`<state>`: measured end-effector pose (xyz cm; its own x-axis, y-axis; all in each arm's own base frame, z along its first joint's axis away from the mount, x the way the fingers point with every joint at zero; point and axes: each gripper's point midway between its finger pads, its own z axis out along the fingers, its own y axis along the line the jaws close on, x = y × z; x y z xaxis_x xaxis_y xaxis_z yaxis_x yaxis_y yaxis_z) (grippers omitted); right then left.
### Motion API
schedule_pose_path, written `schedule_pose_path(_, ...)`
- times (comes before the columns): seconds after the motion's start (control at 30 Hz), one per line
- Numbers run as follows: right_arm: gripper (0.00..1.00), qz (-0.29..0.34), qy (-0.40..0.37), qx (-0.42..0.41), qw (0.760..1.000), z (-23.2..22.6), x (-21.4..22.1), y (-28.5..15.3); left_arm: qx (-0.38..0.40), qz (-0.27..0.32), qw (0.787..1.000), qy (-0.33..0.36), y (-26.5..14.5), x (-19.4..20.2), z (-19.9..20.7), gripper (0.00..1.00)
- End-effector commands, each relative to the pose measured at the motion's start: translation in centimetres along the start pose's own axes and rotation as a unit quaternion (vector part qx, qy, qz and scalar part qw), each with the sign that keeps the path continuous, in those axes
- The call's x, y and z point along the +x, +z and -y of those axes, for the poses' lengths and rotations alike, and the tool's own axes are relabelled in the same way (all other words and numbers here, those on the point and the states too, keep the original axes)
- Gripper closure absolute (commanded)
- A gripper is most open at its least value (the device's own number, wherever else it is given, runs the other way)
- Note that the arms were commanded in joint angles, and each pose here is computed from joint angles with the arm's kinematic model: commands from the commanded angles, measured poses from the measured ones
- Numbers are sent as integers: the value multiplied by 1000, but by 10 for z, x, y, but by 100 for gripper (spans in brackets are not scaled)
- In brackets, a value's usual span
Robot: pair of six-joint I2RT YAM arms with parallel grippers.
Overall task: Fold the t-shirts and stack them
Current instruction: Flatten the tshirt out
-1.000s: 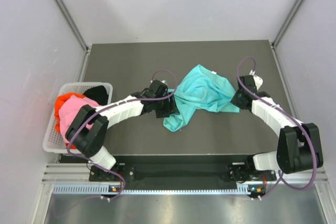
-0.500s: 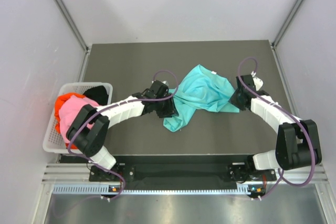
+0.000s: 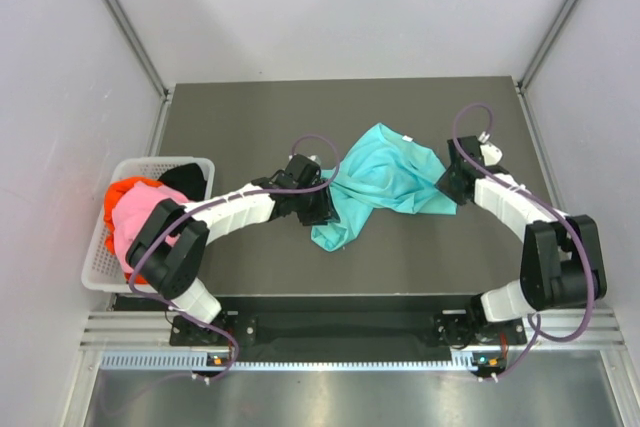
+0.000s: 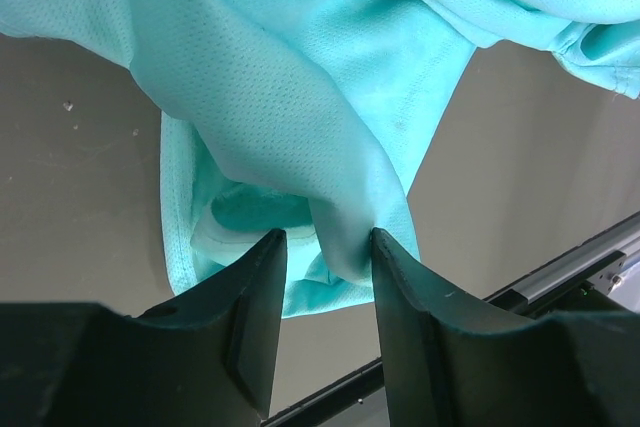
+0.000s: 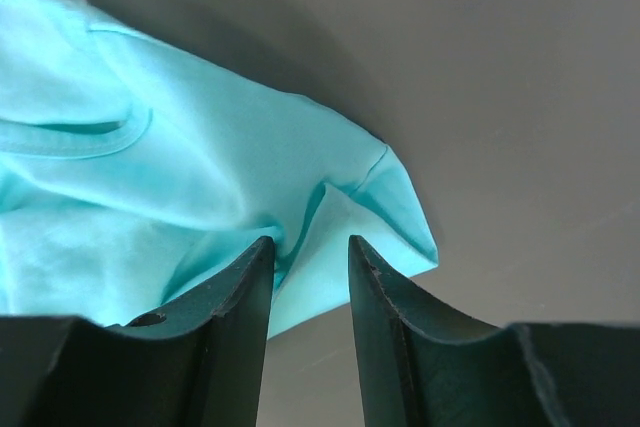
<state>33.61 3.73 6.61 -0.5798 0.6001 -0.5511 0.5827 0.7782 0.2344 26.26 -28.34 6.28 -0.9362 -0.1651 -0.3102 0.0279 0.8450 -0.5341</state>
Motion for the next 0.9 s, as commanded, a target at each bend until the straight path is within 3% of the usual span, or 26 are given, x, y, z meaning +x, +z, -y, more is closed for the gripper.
schedule_pose_path(0.0, 63, 15, 23, -1, 1000, -5, -12, 9, 27, 20, 999, 12, -7, -9, 14, 55)
schedule_pose_path(0.07, 66, 10, 23, 3, 1000, -4, -7, 13, 26, 20, 999, 13, -8, -9, 14, 55)
schedule_pose_path(0.13, 80, 13, 21, 1, 1000, -2, -8, 12, 26, 21, 999, 13, -8, -10, 14, 57)
schedule_pose_path(0.17, 86, 21, 20, -4, 1000, -3, -12, 7, 21, 23, 999, 13, -7, -10, 12, 64)
schedule_pose_path(0.2, 96, 28, 17, -6, 999, -3, -15, 3, 16, 24, 1000, 12, -7, -10, 10, 84)
schedule_pose_path(0.27, 100, 52, 20, -15, 998, -3, -30, -13, -9, 41, 999, 16, -8, -20, 6, 100)
schedule_pose_path(0.3, 100, 61, 13, -17, 998, -2, -36, -20, -41, 32, 999, 14, -11, -16, -6, 100)
schedule_pose_path(0.43, 100, 105, 8, -28, 994, 0, -73, -62, -100, 82, 991, 36, -37, -46, -14, 100)
schedule_pose_path(0.7, 100, 207, 27, -63, 976, 10, -155, -163, -96, 231, 965, 72, -146, -124, 40, 100)
schedule_pose_path(0.87, 100, 242, 32, -88, 966, 7, -194, -218, -89, 302, 946, 77, -215, -151, 63, 100)
